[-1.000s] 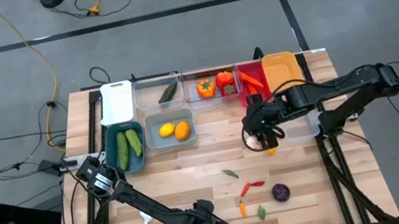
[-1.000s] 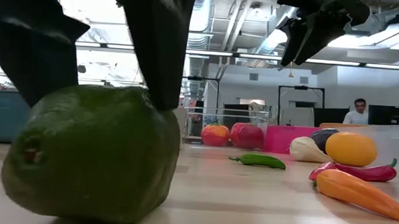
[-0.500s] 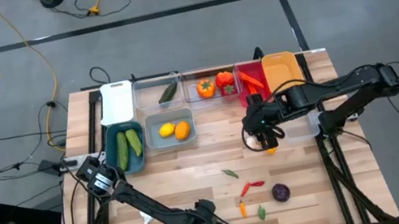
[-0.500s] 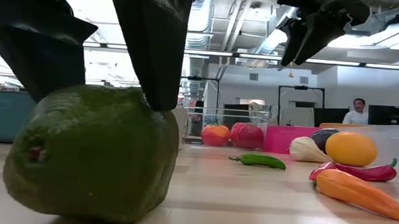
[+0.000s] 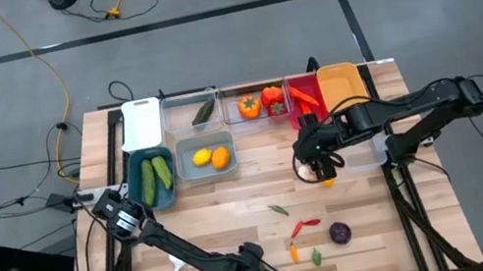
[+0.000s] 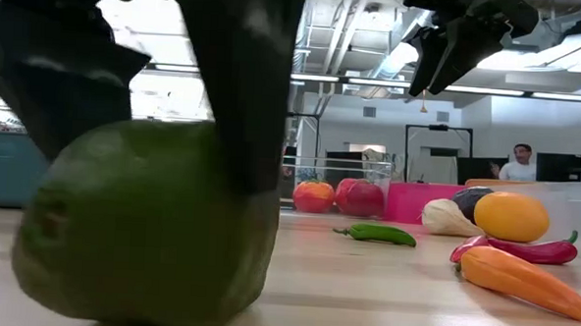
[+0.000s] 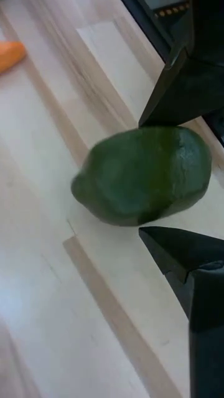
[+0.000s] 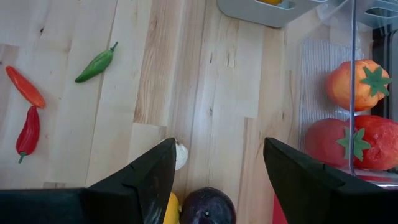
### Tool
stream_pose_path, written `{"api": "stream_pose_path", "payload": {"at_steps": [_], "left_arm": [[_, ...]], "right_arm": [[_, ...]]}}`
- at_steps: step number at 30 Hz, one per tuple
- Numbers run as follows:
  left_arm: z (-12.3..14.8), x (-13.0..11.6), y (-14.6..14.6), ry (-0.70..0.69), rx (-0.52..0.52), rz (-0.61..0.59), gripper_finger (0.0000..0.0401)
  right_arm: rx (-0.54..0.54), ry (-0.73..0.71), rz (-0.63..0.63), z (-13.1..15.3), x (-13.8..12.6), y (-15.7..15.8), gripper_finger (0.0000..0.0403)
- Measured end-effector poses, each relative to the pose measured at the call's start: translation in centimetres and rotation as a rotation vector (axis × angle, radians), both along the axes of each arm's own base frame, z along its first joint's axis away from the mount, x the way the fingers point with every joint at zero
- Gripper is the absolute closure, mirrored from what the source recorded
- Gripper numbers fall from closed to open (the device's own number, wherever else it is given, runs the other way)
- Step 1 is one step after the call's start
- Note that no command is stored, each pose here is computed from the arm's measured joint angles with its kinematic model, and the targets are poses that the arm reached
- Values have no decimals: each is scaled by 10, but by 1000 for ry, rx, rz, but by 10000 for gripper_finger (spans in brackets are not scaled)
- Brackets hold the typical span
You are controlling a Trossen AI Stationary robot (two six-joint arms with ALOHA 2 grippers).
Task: Sort produce into baskets
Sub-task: Put the lime into the white bin
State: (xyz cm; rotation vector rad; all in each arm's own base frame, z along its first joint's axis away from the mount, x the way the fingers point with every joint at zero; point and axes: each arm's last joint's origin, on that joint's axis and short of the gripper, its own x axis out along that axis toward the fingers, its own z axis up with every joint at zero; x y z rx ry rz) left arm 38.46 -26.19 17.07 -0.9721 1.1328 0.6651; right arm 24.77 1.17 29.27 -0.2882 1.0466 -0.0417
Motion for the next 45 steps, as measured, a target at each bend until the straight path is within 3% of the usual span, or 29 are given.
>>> {"api": "stream_pose_path", "payload": {"at_steps": [13,23,29,36,45], "left_arm": [[-5,2,5,33,6,11,154],[-5,2,6,41,-2,7,243],[17,-4,16,87,41,-82,227],[84,-17,78,144,186,-280,222],[171,-50,204,190,527,-395,222]], "right_arm": [[0,0,0,0,0,0,132],[0,0,0,0,0,0,132],[0,3,0,0,0,0,132],[13,1,-24,0,0,0,132],[14,-4,-25,0,0,0,132]]}}
